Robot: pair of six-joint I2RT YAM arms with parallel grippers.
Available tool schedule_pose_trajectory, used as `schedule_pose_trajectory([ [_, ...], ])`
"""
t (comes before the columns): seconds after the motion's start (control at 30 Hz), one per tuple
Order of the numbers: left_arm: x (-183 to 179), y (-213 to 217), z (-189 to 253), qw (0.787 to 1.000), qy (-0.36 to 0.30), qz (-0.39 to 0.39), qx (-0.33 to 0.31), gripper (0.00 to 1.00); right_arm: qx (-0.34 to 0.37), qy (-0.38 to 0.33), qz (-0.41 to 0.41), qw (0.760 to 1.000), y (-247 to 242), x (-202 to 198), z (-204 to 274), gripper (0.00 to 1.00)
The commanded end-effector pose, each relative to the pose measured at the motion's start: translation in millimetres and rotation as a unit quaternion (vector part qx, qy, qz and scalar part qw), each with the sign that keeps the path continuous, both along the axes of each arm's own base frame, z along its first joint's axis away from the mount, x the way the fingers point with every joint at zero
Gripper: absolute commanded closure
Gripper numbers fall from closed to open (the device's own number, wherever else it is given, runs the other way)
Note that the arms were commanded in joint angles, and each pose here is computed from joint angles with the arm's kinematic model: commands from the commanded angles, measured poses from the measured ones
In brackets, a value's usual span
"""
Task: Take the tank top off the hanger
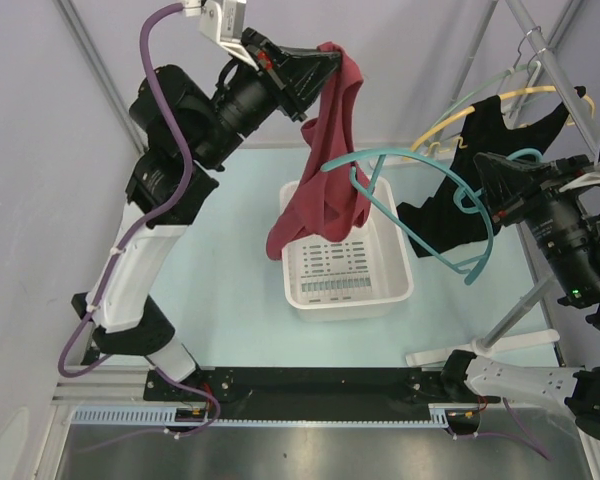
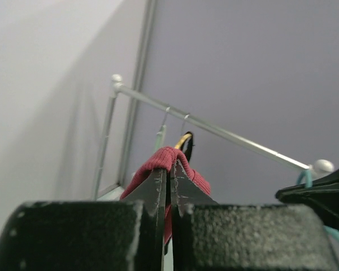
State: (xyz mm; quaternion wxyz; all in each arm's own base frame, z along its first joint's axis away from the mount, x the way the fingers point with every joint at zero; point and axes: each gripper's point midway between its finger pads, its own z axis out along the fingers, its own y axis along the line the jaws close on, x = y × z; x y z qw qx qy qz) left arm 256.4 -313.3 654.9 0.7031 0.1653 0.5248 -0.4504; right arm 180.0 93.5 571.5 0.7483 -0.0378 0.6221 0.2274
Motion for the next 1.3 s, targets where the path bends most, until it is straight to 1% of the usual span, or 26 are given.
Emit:
schedule_pose_trajectory([
  [0.0, -40, 6, 55, 0.99, -0.049, -0.103, -0.077, 1.0, 0.012, -0.001, 0.007, 1.0, 4, 0, 2, 1.0],
  [0.1, -47, 8, 65, 0.984, -0.053, -0.133, -0.102, 1.0, 0.011, 0.001, 0.006, 1.0, 6, 1, -2, 1.0],
  [0.13, -52, 10, 73, 0.981, -0.063, -0.142, -0.114, 1.0, 0.01, 0.002, 0.006, 1.0, 8, 3, -3, 1.0],
  [0.23, -63, 1, 78, 0.971, -0.07, -0.189, -0.129, 1.0, 0.009, 0.005, 0.004, 1.0, 9, 5, -6, 1.0],
  [0.4, -42, -13, 65, 0.97, -0.036, -0.203, -0.129, 1.0, 0.007, 0.011, 0.006, 1.0, 12, 5, -12, 1.0],
  [0.5, -36, -19, 58, 0.967, -0.022, -0.223, -0.124, 1.0, 0.008, 0.014, 0.004, 1.0, 10, 5, -14, 1.0],
  [0.63, -37, -22, 57, 0.96, -0.025, -0.249, -0.123, 1.0, 0.005, 0.016, 0.001, 1.0, 10, 6, -18, 1.0],
  [0.67, -34, -20, 58, 0.958, -0.016, -0.256, -0.129, 1.0, 0.003, 0.017, -0.001, 1.0, 10, 7, -18, 1.0],
  [0.83, -36, -10, 72, 0.945, -0.039, -0.284, -0.158, 1.0, 0.0, 0.018, 0.002, 1.0, 14, 8, -19, 1.0],
  [1.07, -49, 15, 103, 0.922, -0.077, -0.302, -0.229, 1.0, 0.003, 0.018, 0.001, 1.0, 15, 10, -19, 1.0],
  [1.17, -45, 15, 105, 0.916, -0.065, -0.309, -0.246, 1.0, 0.002, 0.019, 0.0, 1.0, 16, 10, -19, 1.0],
  [1.23, -40, 8, 98, 0.915, -0.052, -0.32, -0.241, 1.0, 0.003, 0.018, 0.0, 1.0, 16, 10, -20, 1.0],
  [1.27, -34, 1, 91, 0.918, -0.038, -0.32, -0.231, 1.0, 0.004, 0.019, 0.0, 1.0, 15, 10, -20, 1.0],
])
